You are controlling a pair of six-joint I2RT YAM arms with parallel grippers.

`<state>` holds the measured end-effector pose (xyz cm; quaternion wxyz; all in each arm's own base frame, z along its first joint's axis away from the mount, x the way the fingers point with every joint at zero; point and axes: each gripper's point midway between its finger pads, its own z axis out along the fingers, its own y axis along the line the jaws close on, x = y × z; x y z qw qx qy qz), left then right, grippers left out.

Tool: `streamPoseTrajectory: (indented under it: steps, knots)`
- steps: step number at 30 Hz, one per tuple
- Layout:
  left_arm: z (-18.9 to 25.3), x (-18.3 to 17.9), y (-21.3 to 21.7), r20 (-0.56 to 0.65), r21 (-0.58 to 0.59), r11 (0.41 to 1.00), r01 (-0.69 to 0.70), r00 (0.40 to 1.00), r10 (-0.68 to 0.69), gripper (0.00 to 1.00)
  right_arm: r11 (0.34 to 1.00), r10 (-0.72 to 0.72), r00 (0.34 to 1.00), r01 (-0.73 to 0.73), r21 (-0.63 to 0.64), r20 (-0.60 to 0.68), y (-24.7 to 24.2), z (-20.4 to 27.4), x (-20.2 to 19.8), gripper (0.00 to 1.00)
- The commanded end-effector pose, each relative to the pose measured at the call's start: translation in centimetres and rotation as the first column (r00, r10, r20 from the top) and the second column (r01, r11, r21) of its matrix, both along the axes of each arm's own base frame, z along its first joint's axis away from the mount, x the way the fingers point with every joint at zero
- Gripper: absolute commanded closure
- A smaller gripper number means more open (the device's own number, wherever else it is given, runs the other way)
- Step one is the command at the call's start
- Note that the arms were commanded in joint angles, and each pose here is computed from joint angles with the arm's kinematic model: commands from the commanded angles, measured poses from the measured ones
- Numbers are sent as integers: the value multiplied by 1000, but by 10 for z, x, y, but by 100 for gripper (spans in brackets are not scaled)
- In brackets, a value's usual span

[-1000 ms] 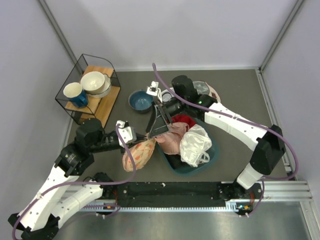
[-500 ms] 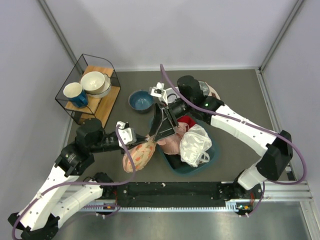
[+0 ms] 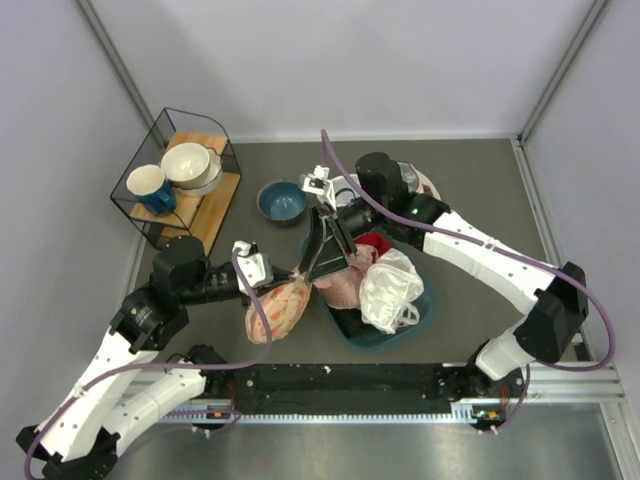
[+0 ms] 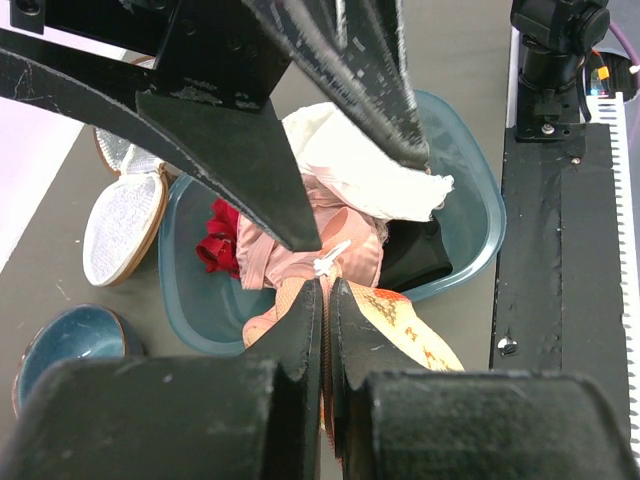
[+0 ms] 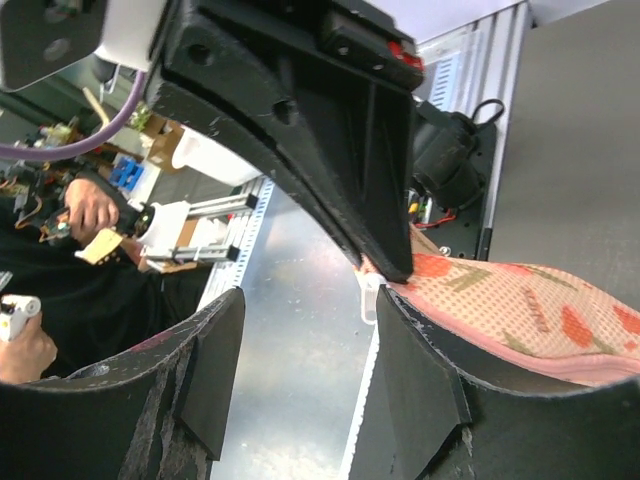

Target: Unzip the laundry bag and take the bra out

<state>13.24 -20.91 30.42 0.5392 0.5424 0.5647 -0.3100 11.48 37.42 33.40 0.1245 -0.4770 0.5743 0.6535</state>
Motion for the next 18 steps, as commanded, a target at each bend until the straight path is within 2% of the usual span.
streamPoseTrajectory:
  steps: [1, 5, 12, 18]
  knots:
    - [19, 1, -1, 64, -42, 999, 4, 998, -1, 100, 995, -94, 995, 95, -15, 32, 10, -3, 12, 44]
    - [19, 1, 0, 64, -39, 999, 1, 998, 2, 100, 973, -221, 974, 223, -63, 50, 15, -15, 28, 44]
    - [18, 2, 1, 64, -40, 999, -5, 998, 8, 100, 941, -320, 942, 329, -77, 102, 8, -20, 31, 50]
    - [18, 2, 1, 63, -40, 999, -9, 998, 11, 100, 908, -400, 906, 412, -70, 141, -3, -21, 32, 50]
